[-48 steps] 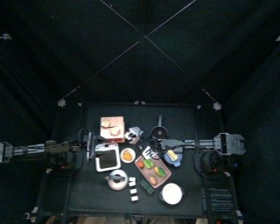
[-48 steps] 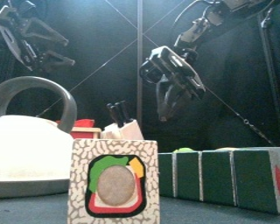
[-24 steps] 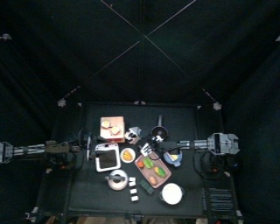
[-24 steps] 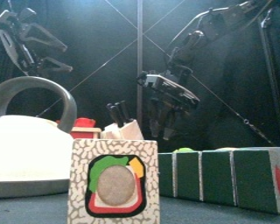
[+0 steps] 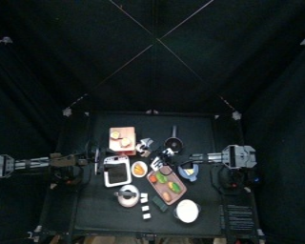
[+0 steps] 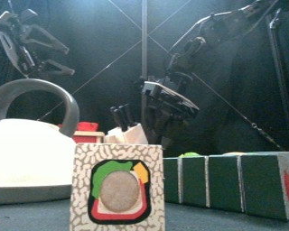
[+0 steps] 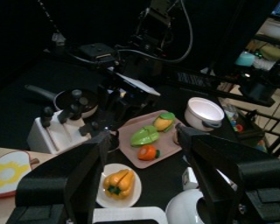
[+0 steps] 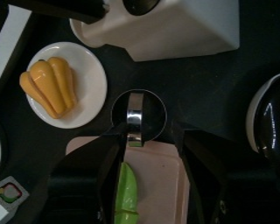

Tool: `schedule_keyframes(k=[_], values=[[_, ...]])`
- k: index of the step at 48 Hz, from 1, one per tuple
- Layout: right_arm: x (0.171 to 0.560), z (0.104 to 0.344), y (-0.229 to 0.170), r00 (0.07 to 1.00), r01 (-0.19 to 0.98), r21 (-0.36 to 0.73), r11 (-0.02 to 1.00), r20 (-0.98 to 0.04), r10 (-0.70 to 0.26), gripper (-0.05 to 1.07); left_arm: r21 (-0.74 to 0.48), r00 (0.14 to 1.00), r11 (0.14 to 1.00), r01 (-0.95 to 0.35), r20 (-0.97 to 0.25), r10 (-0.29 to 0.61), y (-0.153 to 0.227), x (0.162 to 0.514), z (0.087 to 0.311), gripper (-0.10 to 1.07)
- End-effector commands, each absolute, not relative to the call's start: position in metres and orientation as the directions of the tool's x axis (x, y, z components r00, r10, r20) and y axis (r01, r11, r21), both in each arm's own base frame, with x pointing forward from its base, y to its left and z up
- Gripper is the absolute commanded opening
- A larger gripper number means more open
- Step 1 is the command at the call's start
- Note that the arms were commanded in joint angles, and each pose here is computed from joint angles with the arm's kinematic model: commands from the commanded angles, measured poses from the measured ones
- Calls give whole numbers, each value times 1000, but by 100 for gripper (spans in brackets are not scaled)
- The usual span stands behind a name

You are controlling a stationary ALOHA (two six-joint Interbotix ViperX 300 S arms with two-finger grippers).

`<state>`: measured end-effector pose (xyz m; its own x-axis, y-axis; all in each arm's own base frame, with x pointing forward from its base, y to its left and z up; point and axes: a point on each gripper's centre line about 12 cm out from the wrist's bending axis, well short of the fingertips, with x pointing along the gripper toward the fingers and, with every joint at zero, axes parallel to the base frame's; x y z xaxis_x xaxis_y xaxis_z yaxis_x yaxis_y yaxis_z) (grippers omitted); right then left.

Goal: Grab cookie cutter

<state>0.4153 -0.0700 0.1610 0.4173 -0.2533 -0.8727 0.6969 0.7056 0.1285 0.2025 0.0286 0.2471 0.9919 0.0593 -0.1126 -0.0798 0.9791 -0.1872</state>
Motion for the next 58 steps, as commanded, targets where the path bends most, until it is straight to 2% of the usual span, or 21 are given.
schedule_keyframes(k=[1,20,38,48,58], values=[[421,176,-72,456,691,155,706,-851,-259,82,-187,993,979,-81,-99,63,30,204,252,96],[426,166,-73,438,690,136,711,-860,-261,79,-187,993,979,-81,-101,63,30,204,251,96],[426,170,-71,445,687,137,714,-856,-264,56,-192,992,977,-89,-101,70,31,203,251,96],[429,185,-62,480,662,152,734,-838,-260,55,-196,992,976,-90,-101,71,31,203,251,96],[429,186,-57,481,657,151,739,-838,-256,55,-196,992,976,-90,-101,71,31,203,251,96]])
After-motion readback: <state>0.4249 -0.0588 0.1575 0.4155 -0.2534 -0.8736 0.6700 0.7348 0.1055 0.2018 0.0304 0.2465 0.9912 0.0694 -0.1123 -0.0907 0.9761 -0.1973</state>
